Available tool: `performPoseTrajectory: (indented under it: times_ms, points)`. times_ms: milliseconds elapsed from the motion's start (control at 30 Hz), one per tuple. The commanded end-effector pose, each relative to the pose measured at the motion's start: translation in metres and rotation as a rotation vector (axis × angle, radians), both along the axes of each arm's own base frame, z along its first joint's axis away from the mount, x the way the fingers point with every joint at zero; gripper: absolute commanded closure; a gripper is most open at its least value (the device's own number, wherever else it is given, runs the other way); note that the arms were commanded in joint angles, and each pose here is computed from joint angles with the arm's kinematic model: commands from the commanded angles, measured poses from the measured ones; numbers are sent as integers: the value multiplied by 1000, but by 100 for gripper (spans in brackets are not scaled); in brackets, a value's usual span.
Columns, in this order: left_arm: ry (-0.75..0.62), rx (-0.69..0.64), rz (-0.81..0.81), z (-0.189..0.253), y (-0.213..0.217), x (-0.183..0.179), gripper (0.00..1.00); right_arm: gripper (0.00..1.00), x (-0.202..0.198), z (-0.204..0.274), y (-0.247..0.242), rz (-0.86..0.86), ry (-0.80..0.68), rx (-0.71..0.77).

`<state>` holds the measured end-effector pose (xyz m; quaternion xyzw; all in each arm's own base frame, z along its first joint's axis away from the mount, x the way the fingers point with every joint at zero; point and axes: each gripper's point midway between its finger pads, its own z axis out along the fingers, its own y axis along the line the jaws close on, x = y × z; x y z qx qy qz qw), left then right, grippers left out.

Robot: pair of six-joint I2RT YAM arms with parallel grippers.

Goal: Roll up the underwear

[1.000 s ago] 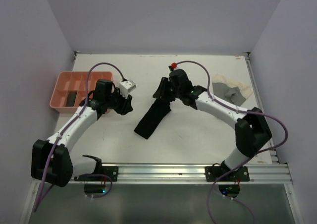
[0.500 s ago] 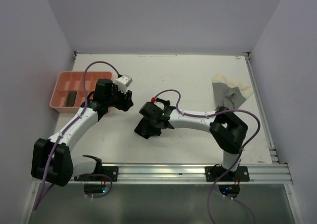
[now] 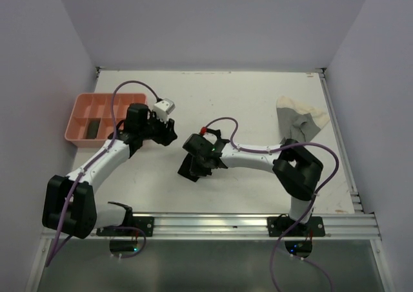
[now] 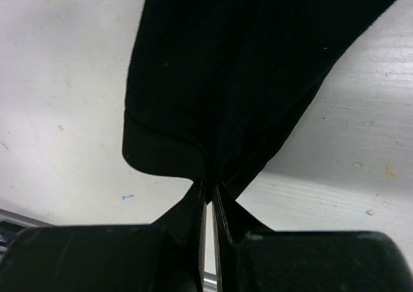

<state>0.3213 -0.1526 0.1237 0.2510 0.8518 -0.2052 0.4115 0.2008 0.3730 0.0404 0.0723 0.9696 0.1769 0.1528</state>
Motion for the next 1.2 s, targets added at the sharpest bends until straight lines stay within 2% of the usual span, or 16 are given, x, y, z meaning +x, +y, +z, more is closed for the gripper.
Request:
performPoseTrajectory:
  times_ms: [0, 100, 267, 333, 467, 633, 733, 933, 1000, 1033, 1167]
  points:
    - [-63, -57, -63, 16, -17, 6, 46, 92, 2, -5, -6, -18, -17, -3]
    - [-40, -96, -123, 17, -30, -4, 50, 100, -1, -7, -11, -11, -23, 8]
    - [31, -201, -217, 19, -53, -21, 58, 100, -10, -21, -27, -24, -37, 27]
    - [103, -243, -224, 9, -61, -25, 65, 100, -11, -22, -32, -35, -58, 58]
    - [214, -349, -267, 2, -77, -32, 71, 100, -11, -19, -37, -43, -95, 108]
    - [205, -453, -344, 18, -102, -27, 75, 100, -14, -20, -36, -41, -106, 165]
    - [207, -444, -371, 19, -120, -29, 75, 100, -14, -21, -39, -52, -113, 183]
    - [279, -265, -321, -30, -146, -31, 77, 100, -13, -18, -43, -72, -119, 209]
    - [283, -232, -306, -40, -148, -28, 78, 100, -12, -15, -44, -76, -124, 214]
    - [334, -174, -276, -59, -143, -32, 80, 100, -11, -14, -46, -80, -124, 214]
    - [394, -92, -237, -89, -133, -30, 87, 100, -10, -5, -49, -86, -140, 224]
